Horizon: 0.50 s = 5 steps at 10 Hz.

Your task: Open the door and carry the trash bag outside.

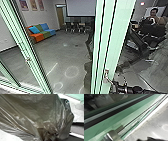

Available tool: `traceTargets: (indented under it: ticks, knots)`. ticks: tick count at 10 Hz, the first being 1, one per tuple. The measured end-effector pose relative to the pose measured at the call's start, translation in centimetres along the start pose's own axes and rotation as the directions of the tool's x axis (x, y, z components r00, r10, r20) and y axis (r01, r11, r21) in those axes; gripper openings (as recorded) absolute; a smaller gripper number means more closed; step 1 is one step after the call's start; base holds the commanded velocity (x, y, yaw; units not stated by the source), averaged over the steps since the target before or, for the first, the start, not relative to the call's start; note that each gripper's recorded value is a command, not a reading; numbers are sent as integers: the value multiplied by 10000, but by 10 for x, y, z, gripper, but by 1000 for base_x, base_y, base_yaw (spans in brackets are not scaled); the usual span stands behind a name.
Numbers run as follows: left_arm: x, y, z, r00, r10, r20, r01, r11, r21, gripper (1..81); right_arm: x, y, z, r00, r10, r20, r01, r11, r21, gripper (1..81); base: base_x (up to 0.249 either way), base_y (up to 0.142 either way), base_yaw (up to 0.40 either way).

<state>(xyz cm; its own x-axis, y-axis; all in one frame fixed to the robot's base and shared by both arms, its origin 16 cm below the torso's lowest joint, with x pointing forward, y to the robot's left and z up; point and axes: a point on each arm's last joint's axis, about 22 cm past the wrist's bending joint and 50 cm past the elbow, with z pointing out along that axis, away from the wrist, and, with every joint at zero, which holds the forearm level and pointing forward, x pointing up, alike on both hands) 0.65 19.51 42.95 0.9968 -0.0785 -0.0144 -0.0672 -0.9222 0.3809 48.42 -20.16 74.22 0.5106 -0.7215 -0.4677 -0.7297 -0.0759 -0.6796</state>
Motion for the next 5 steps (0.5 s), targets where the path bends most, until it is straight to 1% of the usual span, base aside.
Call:
traceTargets:
  ticks: [2, 5]
  knots:
    - [0, -1, 0, 10000, -6, 5, 6, 10000, 19, 10, -1, -2, 0, 10000, 51, 62, -51, 10000, 0, 811, 0, 0, 0]
    - [0, -1, 0, 10000, -13, 11, 13, 10000, 18, 10, -4, -4, -2, 9993, 237, 291, -235, 9997, -86, 811, 0, 0, 0]
